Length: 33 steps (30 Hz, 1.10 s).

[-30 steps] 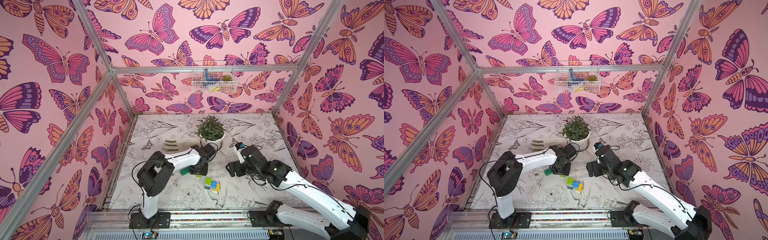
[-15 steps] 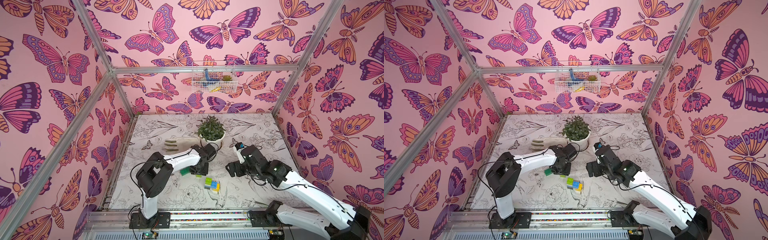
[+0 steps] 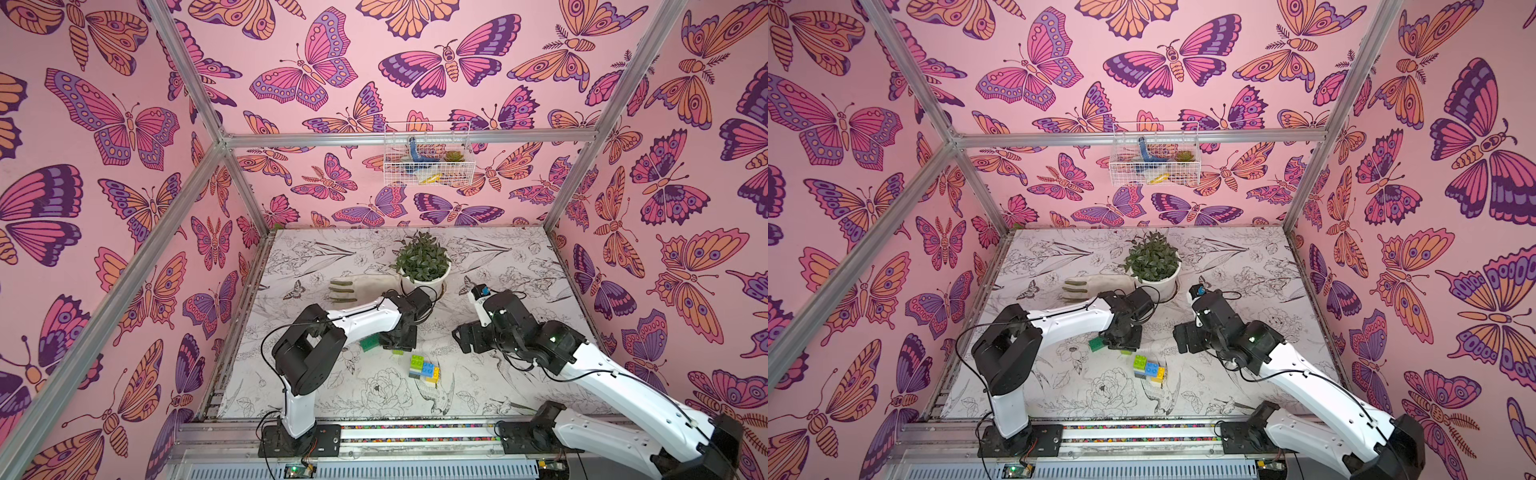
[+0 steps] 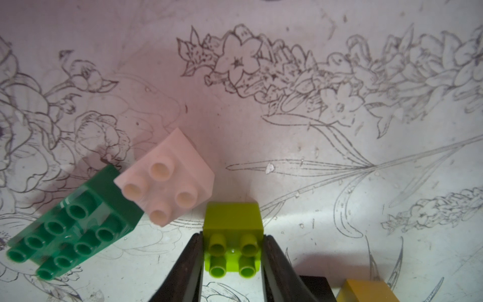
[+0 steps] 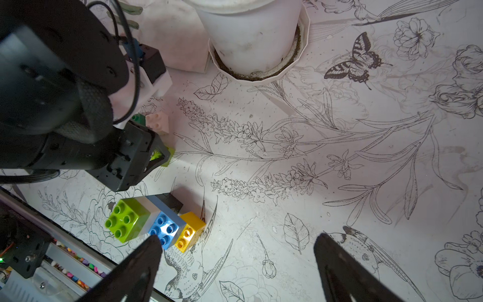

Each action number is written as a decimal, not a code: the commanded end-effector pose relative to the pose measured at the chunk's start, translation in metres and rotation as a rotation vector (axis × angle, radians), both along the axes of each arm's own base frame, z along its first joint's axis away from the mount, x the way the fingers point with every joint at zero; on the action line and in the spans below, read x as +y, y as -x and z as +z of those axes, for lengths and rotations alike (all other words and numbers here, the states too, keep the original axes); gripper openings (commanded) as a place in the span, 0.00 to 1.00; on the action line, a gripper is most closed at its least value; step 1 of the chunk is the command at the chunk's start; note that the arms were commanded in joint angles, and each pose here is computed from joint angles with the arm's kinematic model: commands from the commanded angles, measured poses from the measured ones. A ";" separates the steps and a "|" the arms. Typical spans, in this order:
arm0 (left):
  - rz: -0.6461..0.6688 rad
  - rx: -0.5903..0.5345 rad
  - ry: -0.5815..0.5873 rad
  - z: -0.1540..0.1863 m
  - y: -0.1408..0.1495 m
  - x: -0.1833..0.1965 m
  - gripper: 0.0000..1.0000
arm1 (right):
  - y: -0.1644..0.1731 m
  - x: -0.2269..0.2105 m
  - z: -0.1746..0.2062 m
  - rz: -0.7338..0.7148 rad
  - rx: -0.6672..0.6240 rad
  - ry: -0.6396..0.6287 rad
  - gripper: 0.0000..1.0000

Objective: Assemble a giraffe with lego
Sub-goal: Pick up the lego brick from the center of the board, then assemble the lego brick with the lego brick.

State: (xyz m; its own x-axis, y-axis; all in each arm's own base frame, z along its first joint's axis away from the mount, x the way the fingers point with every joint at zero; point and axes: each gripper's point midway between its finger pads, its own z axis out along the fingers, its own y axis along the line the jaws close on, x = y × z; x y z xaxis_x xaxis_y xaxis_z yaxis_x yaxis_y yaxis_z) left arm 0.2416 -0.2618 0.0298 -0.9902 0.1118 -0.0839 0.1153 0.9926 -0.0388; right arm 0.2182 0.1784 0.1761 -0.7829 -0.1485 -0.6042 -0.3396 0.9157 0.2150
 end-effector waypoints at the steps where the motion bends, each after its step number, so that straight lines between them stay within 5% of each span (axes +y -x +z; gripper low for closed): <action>1: 0.006 0.008 -0.039 0.000 0.006 0.009 0.35 | 0.001 -0.006 0.000 -0.013 -0.001 0.007 0.94; 7: 0.010 0.001 -0.035 0.003 0.006 0.010 0.31 | 0.000 -0.008 0.001 -0.016 -0.005 0.012 0.94; 15: -0.013 -0.053 -0.031 0.051 0.006 0.014 0.30 | 0.001 -0.012 0.000 -0.038 -0.008 0.008 0.94; 27: -0.015 -0.120 0.019 0.129 0.049 0.003 0.33 | 0.012 -0.031 -0.003 -0.081 -0.049 -0.009 0.99; 33: -0.013 -0.122 0.040 0.142 0.059 -0.016 0.34 | 0.015 -0.035 -0.009 -0.097 -0.043 -0.010 0.99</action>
